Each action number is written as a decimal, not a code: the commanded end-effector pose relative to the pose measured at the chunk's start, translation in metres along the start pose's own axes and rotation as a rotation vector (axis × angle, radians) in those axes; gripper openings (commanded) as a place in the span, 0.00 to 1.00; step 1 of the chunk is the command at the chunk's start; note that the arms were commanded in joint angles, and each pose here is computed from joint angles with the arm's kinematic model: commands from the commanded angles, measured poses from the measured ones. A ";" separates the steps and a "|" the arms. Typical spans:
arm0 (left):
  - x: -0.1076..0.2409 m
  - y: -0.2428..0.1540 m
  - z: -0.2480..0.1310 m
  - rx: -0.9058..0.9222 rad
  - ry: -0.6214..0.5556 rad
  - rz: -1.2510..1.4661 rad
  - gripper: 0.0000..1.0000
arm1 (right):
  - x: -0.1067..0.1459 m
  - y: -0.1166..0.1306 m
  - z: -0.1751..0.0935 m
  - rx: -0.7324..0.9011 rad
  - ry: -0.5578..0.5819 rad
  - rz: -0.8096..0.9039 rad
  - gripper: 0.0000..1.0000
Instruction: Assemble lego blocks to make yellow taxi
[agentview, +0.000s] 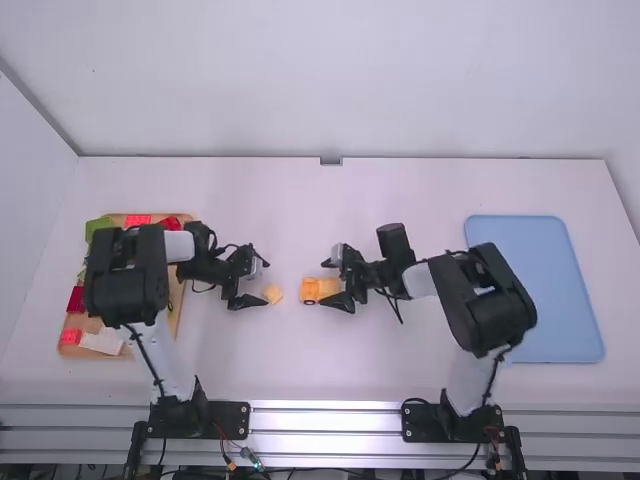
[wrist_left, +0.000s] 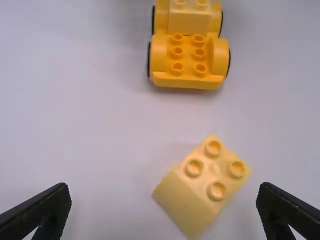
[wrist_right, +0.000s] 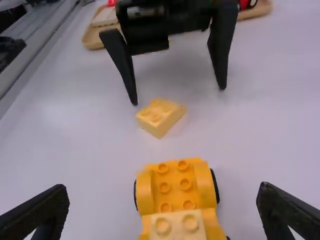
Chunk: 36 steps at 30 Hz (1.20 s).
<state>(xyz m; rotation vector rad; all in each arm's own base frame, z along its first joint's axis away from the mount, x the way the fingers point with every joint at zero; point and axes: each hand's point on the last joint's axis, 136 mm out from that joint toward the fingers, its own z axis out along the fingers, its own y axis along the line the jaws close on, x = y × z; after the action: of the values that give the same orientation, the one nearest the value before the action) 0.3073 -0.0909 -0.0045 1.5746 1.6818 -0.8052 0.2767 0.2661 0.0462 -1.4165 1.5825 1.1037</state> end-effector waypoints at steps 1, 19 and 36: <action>-0.002 -0.010 0.006 0.031 -0.029 0.095 0.97 | -0.013 -0.003 -0.015 0.097 0.053 -0.069 0.99; 0.012 -0.018 0.039 0.046 0.069 0.087 0.70 | -0.037 0.012 -0.050 0.250 0.129 -0.147 0.99; 0.013 -0.016 0.024 0.050 0.059 0.055 0.67 | -0.036 0.013 -0.050 0.249 0.130 -0.144 0.99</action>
<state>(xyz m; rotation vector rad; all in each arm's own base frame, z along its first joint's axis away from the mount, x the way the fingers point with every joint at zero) 0.3007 -0.1043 -0.0202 1.6716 1.6470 -0.7658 0.2715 0.2337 0.0967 -1.4320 1.6258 0.7136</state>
